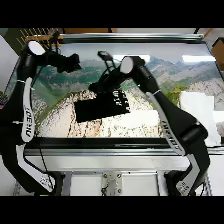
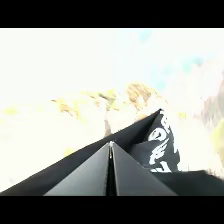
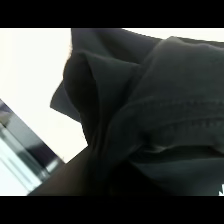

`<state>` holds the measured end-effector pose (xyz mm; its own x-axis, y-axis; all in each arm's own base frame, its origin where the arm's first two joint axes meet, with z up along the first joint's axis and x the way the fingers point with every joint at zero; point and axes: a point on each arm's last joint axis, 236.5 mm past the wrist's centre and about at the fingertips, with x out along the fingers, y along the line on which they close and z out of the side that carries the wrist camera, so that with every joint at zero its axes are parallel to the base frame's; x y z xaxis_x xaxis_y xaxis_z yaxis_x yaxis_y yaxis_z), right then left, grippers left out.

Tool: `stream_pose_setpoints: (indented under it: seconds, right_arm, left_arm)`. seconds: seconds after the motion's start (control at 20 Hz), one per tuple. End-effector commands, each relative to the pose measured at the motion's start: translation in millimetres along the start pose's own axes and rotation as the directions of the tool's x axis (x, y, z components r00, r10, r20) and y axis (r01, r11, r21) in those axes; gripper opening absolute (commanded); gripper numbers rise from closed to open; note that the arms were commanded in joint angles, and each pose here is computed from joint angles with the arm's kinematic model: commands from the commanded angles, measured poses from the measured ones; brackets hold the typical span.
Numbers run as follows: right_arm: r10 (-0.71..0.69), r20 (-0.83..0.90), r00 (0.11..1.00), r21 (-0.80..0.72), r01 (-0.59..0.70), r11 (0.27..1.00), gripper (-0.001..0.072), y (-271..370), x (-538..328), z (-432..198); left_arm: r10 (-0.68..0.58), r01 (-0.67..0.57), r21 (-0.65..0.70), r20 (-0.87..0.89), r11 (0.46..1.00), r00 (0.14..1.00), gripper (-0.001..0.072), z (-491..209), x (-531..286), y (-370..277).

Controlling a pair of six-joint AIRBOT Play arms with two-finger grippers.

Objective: Fold the clothes and pants, and hang the long-sleeved shirts on hangers.

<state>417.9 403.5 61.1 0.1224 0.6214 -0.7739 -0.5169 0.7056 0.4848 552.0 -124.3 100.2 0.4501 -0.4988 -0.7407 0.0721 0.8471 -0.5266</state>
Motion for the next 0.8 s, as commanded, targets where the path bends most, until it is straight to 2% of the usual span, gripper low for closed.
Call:
stream_pose_setpoints:
  seconds: [0.0, 0.05, 0.1, 0.2, 0.3, 0.35, 0.55, 0.7, 0.75]
  right_arm:
    - [0.056, 0.078, 0.995, -0.026, -0.054, 0.998, 0.0397, 35.1, 75.2, 5.4]
    - [0.084, 0.097, 0.992, -0.071, -0.078, 0.994, 0.0563, 48.5, 92.7, 4.4]
    - [0.134, 0.111, 0.985, -0.136, -0.118, 0.984, 0.0610, 67.3, 103.3, 3.0]
    - [0.210, 0.133, 0.969, -0.259, -0.170, 0.951, 0.0608, 97.6, 98.4, 5.0]
    - [0.206, 0.156, 0.966, -0.269, -0.159, 0.950, 0.0603, 95.4, 70.6, 16.3]
    - [0.186, 0.167, 0.968, -0.256, -0.140, 0.957, 0.0572, 79.9, 53.7, 22.3]
    - [0.031, 0.135, 0.990, -0.035, -0.027, 0.999, 0.0572, -48.0, -8.1, -0.2]
    - [-0.162, 0.027, 0.986, 0.275, 0.148, 0.950, 0.0600, -191.2, -51.6, -63.7]
    - [-0.169, 0.004, 0.986, 0.365, 0.156, 0.918, 0.0703, -223.5, -61.0, -81.3]
  left_arm:
    - [0.023, -0.021, -0.028, 0.058, 0.999, 0.998, 0.0004, 15.6, -37.2, 20.2]
    - [0.026, -0.024, -0.033, 0.066, 0.999, 0.997, 0.0005, 17.5, -42.0, 22.9]
    - [0.026, -0.024, -0.031, 0.070, 0.999, 0.997, 0.0004, 18.3, -43.6, 22.2]
    - [0.031, -0.028, -0.036, 0.087, 0.999, 0.996, 0.0004, 22.2, -48.1, 25.5]
    - [0.030, -0.027, -0.028, 0.110, 0.999, 0.993, 0.0004, 26.1, -55.2, 21.5]
    - [0.050, -0.049, -0.017, 0.121, 0.999, 0.991, 0.0004, 27.4, -61.1, 23.0]
    - [0.160, -0.167, 0.051, 0.114, 0.985, 0.980, 0.0005, 2.0, -62.7, 26.2]
    - [0.159, -0.161, 0.088, 0.027, 0.983, 0.987, 0.0004, -50.9, -39.3, 14.7]
    - [0.155, -0.154, 0.113, 0.002, 0.982, 0.988, 0.0004, -67.3, -30.8, 9.4]
